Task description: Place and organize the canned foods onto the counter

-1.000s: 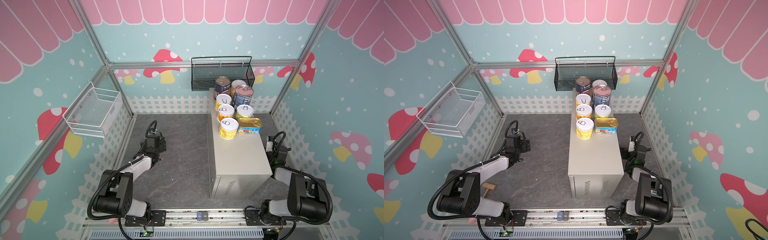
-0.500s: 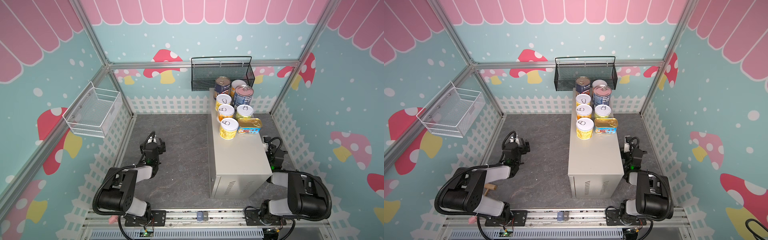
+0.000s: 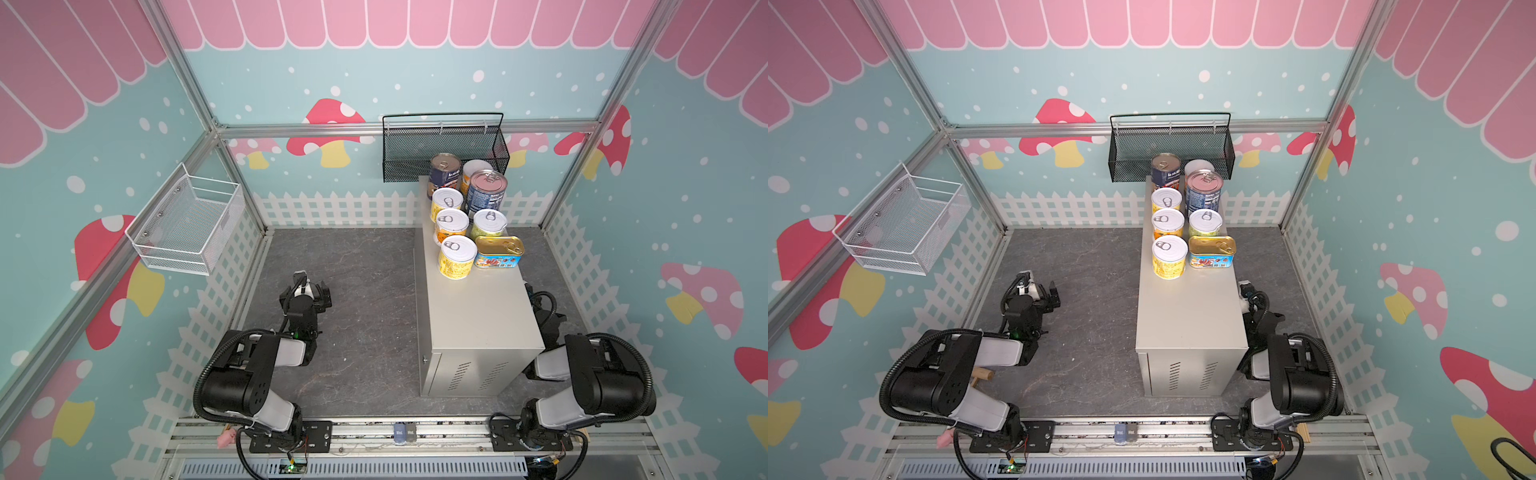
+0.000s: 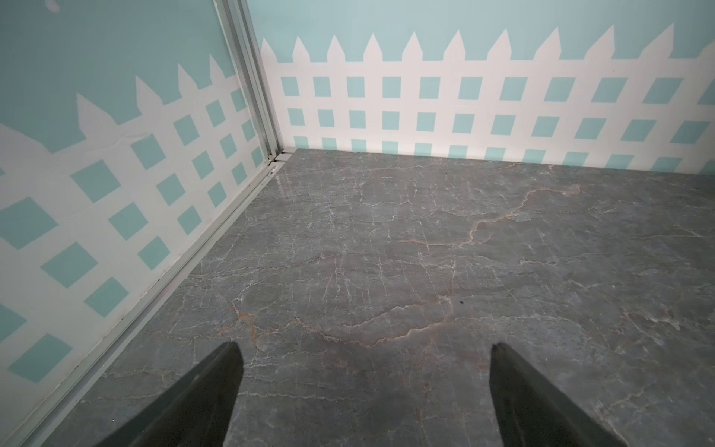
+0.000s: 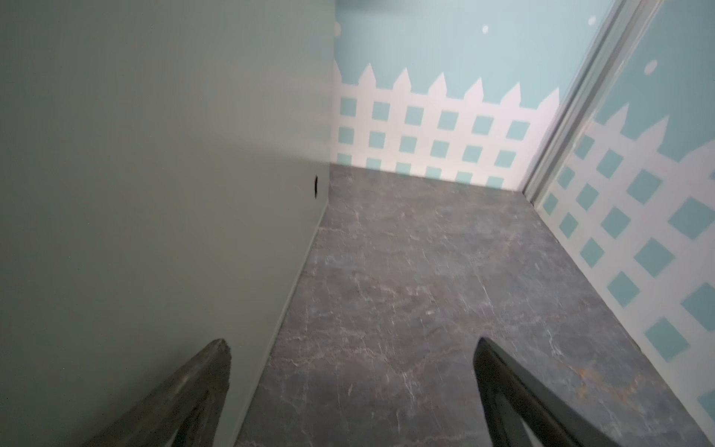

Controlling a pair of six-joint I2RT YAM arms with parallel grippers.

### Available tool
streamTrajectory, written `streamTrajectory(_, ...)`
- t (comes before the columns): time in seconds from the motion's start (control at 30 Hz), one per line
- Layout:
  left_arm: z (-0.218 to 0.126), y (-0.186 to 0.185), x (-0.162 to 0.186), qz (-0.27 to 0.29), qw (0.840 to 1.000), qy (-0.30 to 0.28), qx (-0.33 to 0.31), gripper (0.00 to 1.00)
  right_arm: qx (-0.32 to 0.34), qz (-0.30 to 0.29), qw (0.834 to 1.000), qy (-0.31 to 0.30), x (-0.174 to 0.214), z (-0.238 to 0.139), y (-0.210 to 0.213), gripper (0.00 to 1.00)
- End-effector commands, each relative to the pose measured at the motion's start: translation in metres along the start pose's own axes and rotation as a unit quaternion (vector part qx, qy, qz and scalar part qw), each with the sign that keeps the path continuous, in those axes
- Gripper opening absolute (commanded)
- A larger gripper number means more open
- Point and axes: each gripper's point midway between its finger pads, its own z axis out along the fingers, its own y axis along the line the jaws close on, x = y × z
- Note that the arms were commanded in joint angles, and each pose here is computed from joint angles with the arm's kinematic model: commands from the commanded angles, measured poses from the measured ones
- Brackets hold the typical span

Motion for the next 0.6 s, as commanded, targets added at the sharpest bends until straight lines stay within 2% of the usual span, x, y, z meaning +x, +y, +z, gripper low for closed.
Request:
streamTrajectory(0.0, 0.0001, 0.0019, -0.0067, -0.004, 1.000, -0.016, -0.006, 0.99, 0.032, -0.018, 0.999, -0.035, -0.0173, -0.0002, -0.0069, 0.99)
streamTrajectory(0.03, 0.0000, 0.0018, -0.0063, -0.005, 1.000, -0.014, -0.006, 0.99, 0.034, -0.016, 0.999, -0.020, -0.0135, 0.0027, -0.0085, 0.99)
streamTrajectory(0.57, 0.0036, 0.0023, -0.0052, -0.008, 1.000, -0.005, -0.001, 0.99, 0.024, -0.021, 0.999, -0.029, -0.0161, 0.0031, -0.0042, 0.99)
